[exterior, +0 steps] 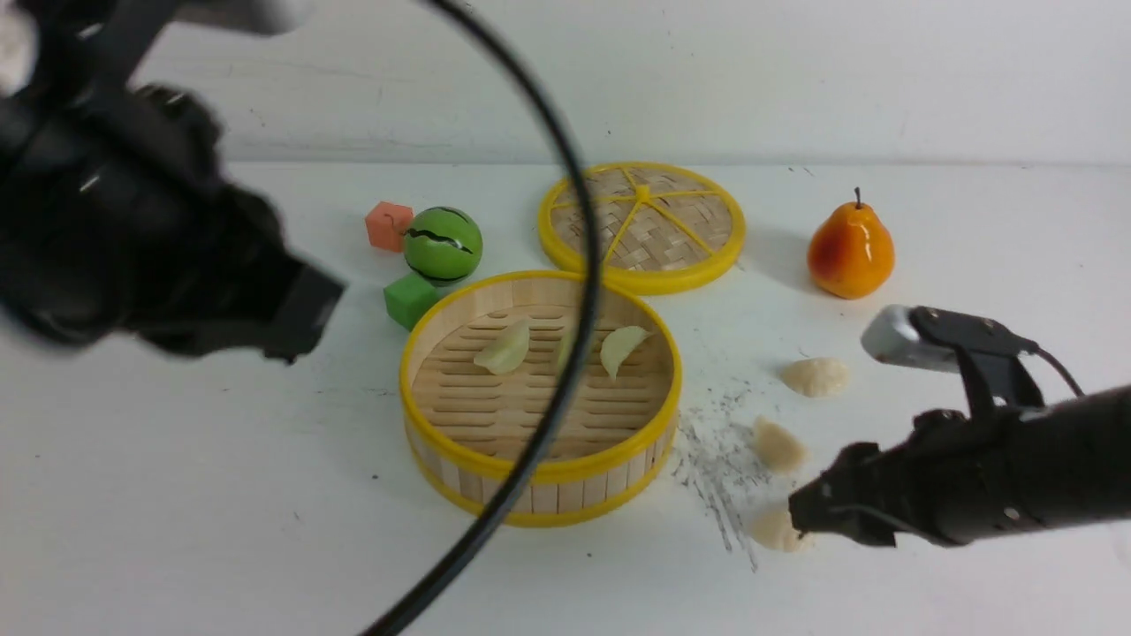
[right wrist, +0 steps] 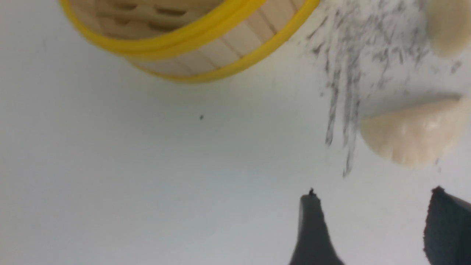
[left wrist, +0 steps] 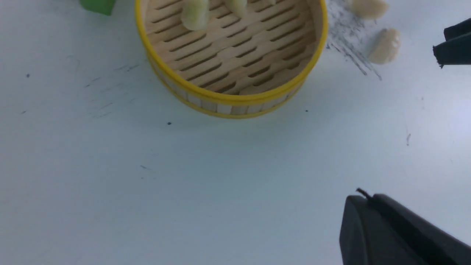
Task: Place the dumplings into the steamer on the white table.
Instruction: 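Reach for and grasp a dumpling lying on the table beside the steamer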
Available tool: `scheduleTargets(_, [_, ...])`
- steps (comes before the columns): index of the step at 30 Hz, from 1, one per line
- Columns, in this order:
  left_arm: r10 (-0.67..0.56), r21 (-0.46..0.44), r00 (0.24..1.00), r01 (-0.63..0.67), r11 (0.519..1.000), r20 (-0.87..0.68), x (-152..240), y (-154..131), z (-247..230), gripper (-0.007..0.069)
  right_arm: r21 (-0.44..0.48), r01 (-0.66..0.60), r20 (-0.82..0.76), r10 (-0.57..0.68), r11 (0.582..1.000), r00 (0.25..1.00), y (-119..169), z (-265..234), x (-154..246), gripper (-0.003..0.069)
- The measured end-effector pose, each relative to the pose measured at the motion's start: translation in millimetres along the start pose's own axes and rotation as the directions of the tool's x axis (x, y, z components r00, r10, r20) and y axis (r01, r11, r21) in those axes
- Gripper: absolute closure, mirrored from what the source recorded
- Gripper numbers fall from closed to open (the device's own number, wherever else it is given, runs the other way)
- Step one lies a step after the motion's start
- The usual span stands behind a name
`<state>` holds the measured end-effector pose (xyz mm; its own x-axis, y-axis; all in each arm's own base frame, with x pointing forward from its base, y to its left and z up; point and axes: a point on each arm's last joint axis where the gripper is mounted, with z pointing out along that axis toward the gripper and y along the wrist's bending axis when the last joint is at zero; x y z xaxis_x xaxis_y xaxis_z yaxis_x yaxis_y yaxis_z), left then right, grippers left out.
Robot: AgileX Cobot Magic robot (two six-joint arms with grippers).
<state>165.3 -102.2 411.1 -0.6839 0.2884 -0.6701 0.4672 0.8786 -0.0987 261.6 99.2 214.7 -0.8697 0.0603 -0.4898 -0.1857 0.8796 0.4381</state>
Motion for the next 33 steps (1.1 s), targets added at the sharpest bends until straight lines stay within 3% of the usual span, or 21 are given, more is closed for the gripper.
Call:
scheduleTargets(6, [-0.002,-0.082,0.992,0.012,0.997,0.125,97,18,-12,0.0639,0.063,-0.097,-0.057,0.100,0.993,0.993,-12,41,-25,0.0188])
scheduleTargets(7, [-0.002,-0.082,0.992,0.012,0.997,0.125,97,18,-12,0.0639,0.068,-0.100,-0.062,0.105,0.993,0.993,-13,43,-25,0.0188])
scheduleTargets(13, [0.022,-0.147,0.986,0.002,0.989,0.167,171,32,-5,0.0639,0.149,-0.145,-0.088,0.159,0.978,0.983,-20,68,-37,0.0245])
scheduleTargets(17, [0.045,-0.156,0.968,-0.006,0.988,0.245,192,35,-1,0.0639,0.174,-0.063,-0.146,0.089,0.983,0.985,-10,79,-27,0.0279])
scheduleTargets(23, [0.067,-0.170,0.960,-0.021,0.985,0.274,200,37,9,0.0639,0.177,0.119,-0.212,-0.080,0.977,0.974,11,83,-16,0.0265])
scheduleTargets(29, [0.055,-0.154,0.944,-0.004,0.988,0.326,197,37,10,0.0639,0.218,0.096,-0.219,-0.047,0.971,0.975,13,75,-17,0.0172])
scheduleTargets(33, [0.037,-0.135,0.933,0.013,0.991,0.357,198,36,17,0.0639,0.231,0.038,-0.218,0.014,0.972,0.976,16,73,-16,0.0149])
